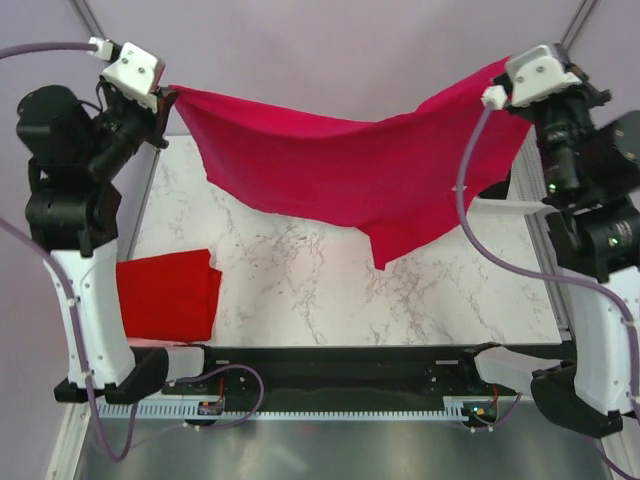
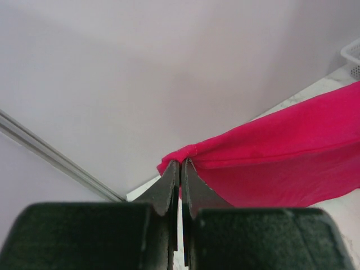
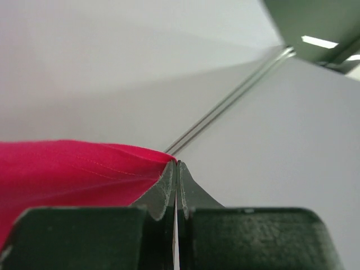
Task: Fold and stack the t-shirts
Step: Flatten the tshirt out, then fold the tshirt
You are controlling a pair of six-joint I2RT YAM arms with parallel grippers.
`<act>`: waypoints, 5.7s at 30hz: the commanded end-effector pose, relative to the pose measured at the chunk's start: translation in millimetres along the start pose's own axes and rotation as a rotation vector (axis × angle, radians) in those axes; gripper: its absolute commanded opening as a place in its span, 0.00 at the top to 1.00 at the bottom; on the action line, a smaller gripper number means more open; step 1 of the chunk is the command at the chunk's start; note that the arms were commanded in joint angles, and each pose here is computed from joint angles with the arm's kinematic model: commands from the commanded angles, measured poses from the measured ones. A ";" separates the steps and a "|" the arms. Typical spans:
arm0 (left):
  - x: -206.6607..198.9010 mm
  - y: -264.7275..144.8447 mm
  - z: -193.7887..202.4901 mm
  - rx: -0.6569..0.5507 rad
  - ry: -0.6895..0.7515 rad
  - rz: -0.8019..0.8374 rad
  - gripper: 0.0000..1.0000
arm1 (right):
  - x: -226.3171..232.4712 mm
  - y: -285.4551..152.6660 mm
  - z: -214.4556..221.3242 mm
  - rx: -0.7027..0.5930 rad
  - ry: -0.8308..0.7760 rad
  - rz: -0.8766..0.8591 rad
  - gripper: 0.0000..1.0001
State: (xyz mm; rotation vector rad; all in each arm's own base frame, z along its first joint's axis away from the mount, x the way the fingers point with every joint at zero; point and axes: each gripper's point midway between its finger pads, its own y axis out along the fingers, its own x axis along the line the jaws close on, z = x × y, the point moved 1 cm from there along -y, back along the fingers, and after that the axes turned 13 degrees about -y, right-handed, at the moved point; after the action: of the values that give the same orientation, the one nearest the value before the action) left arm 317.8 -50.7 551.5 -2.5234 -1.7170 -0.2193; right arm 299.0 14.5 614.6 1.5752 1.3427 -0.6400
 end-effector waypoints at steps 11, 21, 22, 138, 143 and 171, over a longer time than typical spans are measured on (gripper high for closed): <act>-13.4 -114.7 -112.2 -0.351 0.158 -0.116 0.98 | -180.0 -108.3 -47.8 -0.193 0.030 0.444 1.00; 5.3 -26.0 -29.2 -0.111 0.100 -0.064 0.98 | -77.0 -9.0 -36.1 -0.140 -0.090 0.233 1.00; 7.5 -12.3 -15.2 -0.078 0.091 -0.054 0.98 | -51.1 6.7 -33.0 -0.143 -0.097 0.188 1.00; 63.3 179.6 423.3 0.773 -0.136 -0.031 0.98 | 410.0 -95.3 180.1 0.573 0.131 -1.030 0.95; 67.4 163.7 413.5 0.768 -0.149 -0.065 0.60 | 415.5 -130.2 173.9 0.575 0.158 -1.125 0.74; 36.6 176.1 444.0 0.844 -0.258 0.022 0.65 | 550.2 -0.9 184.1 0.551 0.341 -1.345 0.63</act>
State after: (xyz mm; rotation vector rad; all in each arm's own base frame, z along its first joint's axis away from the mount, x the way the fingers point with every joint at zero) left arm 530.8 -13.2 110.6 -1.9409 -1.3964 0.6903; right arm 472.0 92.9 64.8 0.9915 2.5416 -1.7400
